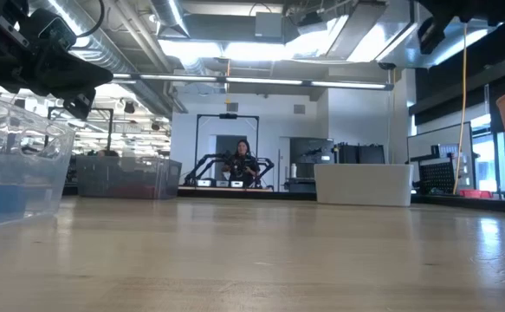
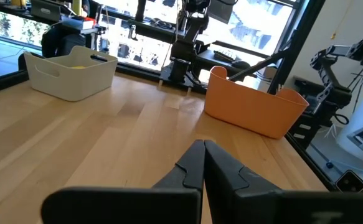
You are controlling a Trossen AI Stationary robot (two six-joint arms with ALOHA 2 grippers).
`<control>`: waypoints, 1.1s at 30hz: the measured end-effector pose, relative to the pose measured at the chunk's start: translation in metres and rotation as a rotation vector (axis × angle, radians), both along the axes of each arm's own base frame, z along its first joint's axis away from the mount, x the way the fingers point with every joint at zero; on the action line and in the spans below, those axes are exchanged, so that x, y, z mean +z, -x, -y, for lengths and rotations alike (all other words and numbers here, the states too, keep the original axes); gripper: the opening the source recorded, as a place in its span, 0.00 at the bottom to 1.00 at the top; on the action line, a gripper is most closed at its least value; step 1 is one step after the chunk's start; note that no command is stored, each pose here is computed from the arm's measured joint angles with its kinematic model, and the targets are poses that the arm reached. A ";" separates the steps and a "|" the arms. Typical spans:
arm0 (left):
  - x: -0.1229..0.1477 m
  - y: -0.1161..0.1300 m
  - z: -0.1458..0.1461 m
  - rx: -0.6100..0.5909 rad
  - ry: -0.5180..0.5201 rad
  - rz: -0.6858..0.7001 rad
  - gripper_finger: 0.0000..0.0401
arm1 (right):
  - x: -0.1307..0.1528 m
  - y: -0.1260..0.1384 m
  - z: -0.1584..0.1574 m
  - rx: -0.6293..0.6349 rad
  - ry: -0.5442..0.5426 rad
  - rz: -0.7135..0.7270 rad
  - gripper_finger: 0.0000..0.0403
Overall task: Sort & place blocks by color
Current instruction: Return to Home Position
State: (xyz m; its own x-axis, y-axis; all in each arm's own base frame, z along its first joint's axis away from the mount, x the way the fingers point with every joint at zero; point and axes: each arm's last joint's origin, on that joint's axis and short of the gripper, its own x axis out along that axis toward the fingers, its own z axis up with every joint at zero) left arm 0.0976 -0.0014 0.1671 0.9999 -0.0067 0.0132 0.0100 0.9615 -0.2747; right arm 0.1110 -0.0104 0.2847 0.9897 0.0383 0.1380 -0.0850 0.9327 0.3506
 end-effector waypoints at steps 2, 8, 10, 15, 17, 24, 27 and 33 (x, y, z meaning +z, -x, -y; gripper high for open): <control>0.000 0.000 0.000 0.000 0.000 0.000 0.00 | -0.003 0.003 0.000 -0.019 0.001 0.037 0.01; 0.000 0.000 0.000 0.000 0.000 0.000 0.00 | -0.022 0.001 0.004 -0.057 -0.021 0.074 0.00; 0.000 0.000 0.000 0.000 0.000 0.000 0.00 | -0.031 0.000 0.006 -0.074 -0.035 0.056 0.00; 0.000 0.000 0.000 0.000 0.000 0.000 0.00 | -0.055 -0.001 0.012 -0.116 -0.084 0.009 0.00; 0.000 0.000 0.000 0.000 0.000 0.000 0.00 | -0.062 0.001 0.013 -0.124 -0.082 0.013 0.00; 0.000 0.000 0.000 0.000 0.000 0.000 0.00 | -0.075 0.013 0.014 -0.158 -0.053 0.045 0.00; 0.000 0.000 0.000 0.000 0.000 0.000 0.00 | -0.076 0.020 0.013 -0.164 -0.029 0.043 0.00; 0.000 0.000 0.000 0.000 0.000 0.000 0.00 | -0.082 0.024 0.009 -0.142 -0.085 0.009 0.00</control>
State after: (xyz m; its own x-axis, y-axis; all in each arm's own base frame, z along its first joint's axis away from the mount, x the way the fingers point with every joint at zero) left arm 0.0976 -0.0014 0.1671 0.9999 -0.0067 0.0128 0.0100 0.9614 -0.2748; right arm 0.0871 -0.0191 0.2027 0.9831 -0.1139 0.1435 0.0420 0.9026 0.4285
